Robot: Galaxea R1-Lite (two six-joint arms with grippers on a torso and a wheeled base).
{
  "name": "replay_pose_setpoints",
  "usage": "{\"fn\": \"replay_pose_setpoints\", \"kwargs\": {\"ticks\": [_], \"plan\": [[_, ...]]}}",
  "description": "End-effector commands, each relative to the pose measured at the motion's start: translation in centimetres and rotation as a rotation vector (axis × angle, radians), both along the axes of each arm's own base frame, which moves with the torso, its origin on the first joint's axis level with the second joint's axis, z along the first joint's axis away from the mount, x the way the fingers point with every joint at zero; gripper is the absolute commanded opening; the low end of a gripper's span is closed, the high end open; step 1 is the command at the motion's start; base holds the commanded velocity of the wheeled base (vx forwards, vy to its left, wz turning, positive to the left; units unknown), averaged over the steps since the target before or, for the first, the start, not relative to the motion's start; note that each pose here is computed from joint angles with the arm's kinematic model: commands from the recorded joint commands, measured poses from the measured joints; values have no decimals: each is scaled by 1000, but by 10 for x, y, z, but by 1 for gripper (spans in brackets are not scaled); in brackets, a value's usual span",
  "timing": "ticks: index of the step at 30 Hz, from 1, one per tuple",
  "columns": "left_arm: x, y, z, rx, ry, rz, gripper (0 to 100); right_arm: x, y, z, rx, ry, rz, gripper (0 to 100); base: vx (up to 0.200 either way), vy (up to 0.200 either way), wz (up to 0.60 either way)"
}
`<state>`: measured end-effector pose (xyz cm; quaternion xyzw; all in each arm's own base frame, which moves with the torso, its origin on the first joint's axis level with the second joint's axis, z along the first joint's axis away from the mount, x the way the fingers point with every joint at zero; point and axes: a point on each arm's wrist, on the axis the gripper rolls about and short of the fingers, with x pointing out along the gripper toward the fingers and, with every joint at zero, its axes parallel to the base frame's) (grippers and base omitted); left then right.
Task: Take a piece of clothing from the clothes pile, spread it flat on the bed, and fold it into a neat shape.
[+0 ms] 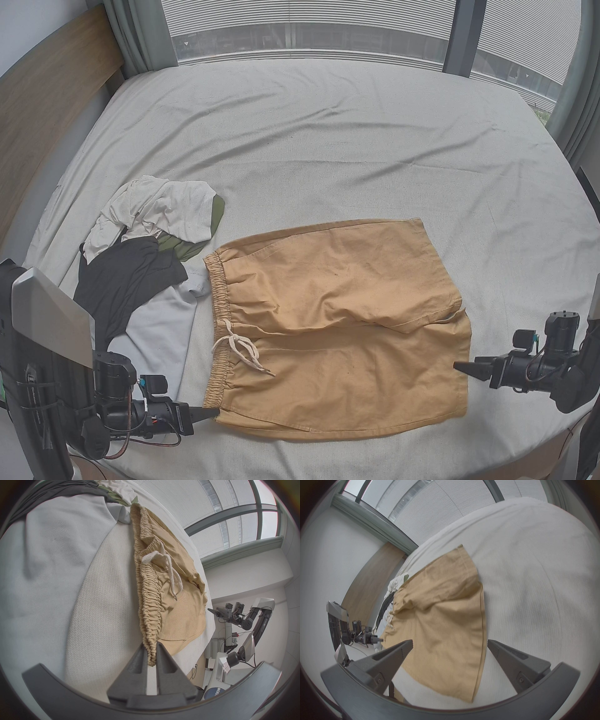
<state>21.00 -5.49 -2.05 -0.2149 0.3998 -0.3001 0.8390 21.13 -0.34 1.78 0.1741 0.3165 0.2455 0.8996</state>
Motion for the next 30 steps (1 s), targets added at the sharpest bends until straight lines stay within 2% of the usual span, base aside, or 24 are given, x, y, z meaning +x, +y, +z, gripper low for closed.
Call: {"fn": "replay_pose_setpoints", "kwargs": {"ticks": [1, 12, 18, 30], "plan": [[-4, 0, 0, 8, 5, -10, 0, -18, -3, -8, -15, 109, 1, 100, 0, 0, 0], [-3, -4, 0, 7, -3, -27, 0, -33, -2, -15, -43, 239, 33, 100, 0, 0, 0], [-1, -6, 1, 5, -13, -32, 0, -33, -2, -33, -39, 325, 39, 100, 0, 0, 0], [0, -6, 1, 5, -16, -32, 0, -25, -2, -52, -47, 335, 32, 100, 0, 0, 0]]}}
